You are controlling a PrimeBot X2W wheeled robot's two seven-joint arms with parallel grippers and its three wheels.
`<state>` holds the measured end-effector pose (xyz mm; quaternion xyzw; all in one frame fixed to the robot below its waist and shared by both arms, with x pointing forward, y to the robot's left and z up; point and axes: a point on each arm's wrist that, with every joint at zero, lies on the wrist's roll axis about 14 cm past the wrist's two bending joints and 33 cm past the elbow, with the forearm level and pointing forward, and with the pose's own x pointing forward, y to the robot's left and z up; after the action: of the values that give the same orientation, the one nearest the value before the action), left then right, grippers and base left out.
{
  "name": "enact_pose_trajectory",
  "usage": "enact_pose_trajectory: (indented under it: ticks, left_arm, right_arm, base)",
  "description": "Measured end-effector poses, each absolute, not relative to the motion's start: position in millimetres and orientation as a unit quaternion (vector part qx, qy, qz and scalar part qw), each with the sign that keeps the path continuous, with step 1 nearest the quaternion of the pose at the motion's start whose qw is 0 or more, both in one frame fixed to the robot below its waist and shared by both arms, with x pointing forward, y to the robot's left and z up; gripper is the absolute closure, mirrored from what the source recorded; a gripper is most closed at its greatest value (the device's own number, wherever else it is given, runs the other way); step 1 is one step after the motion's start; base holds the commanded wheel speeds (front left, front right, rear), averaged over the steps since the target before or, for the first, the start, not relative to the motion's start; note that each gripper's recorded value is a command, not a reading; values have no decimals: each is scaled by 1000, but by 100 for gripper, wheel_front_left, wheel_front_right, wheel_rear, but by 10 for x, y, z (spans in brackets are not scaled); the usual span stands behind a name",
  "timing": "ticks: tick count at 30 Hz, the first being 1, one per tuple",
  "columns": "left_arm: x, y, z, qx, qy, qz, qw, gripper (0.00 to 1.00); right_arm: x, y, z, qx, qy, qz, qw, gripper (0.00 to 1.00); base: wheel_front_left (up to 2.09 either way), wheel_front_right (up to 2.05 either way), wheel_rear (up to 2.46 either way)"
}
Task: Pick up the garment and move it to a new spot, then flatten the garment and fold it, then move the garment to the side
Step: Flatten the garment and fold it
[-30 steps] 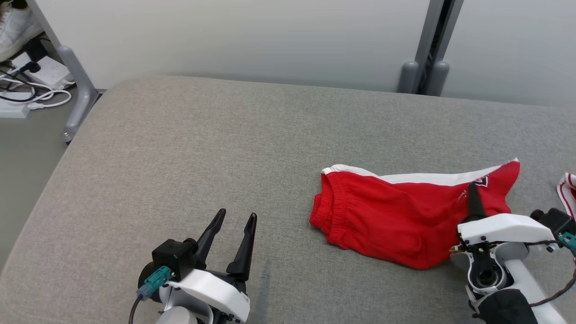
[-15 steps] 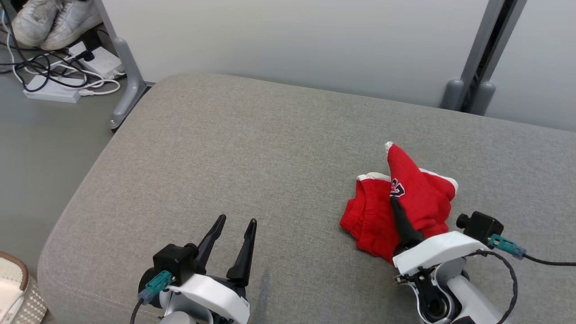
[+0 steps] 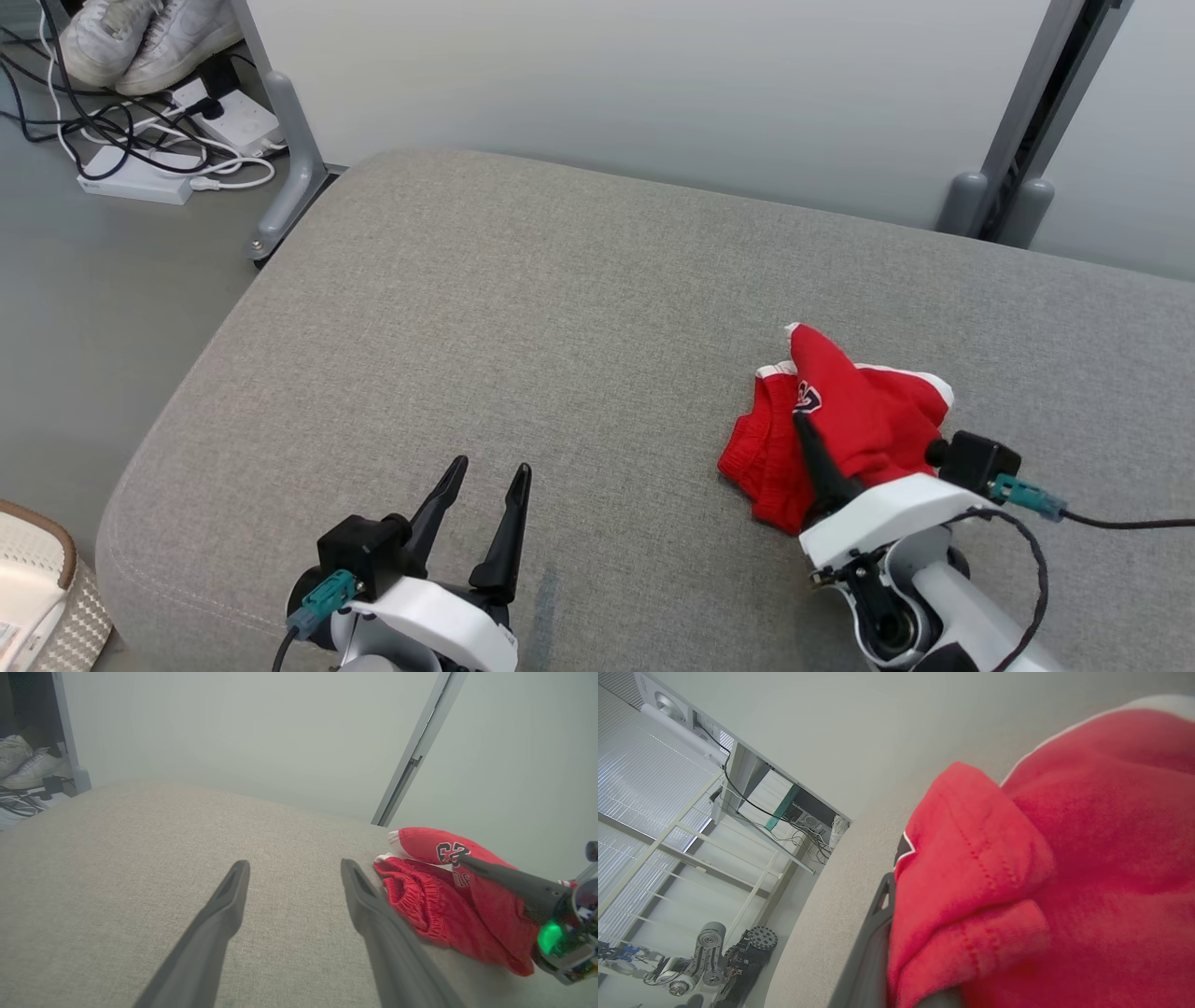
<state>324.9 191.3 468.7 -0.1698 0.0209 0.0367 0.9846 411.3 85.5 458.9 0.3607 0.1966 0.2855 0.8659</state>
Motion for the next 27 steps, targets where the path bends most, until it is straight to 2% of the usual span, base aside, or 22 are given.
enact_pose_trajectory:
  ticks: [5, 10, 12, 13, 22, 27]
  left_arm:
    - [3258, 1880, 4688, -171, 22, 33, 984, 0]
    - [3259, 1881, 4680, -172, 23, 34, 984, 0]
    - [3255, 1885, 4673, -172, 24, 35, 984, 0]
    - [3251, 1890, 4669, -172, 25, 35, 984, 0]
    - [3241, 1919, 4666, -173, 24, 40, 984, 0]
    - [3245, 1913, 4657, -172, 26, 40, 984, 0]
  right_arm:
    - [4340, 702, 4771, 356, 154, 269, 882, 100]
    - [4257, 783, 4746, 325, 153, 294, 886, 100]
    - [4186, 808, 4639, 313, 168, 298, 886, 67]
    - [4155, 813, 4589, 304, 174, 301, 887, 0]
    - [4009, 1019, 4660, 288, 170, 345, 877, 0]
    - [3917, 1129, 4713, 250, 154, 382, 877, 0]
  base:
    - [0, 0, 0]
    - [0, 0, 0]
    - [0, 0, 0]
    - [0, 0, 0]
    - [0, 0, 0]
    - [0, 0, 0]
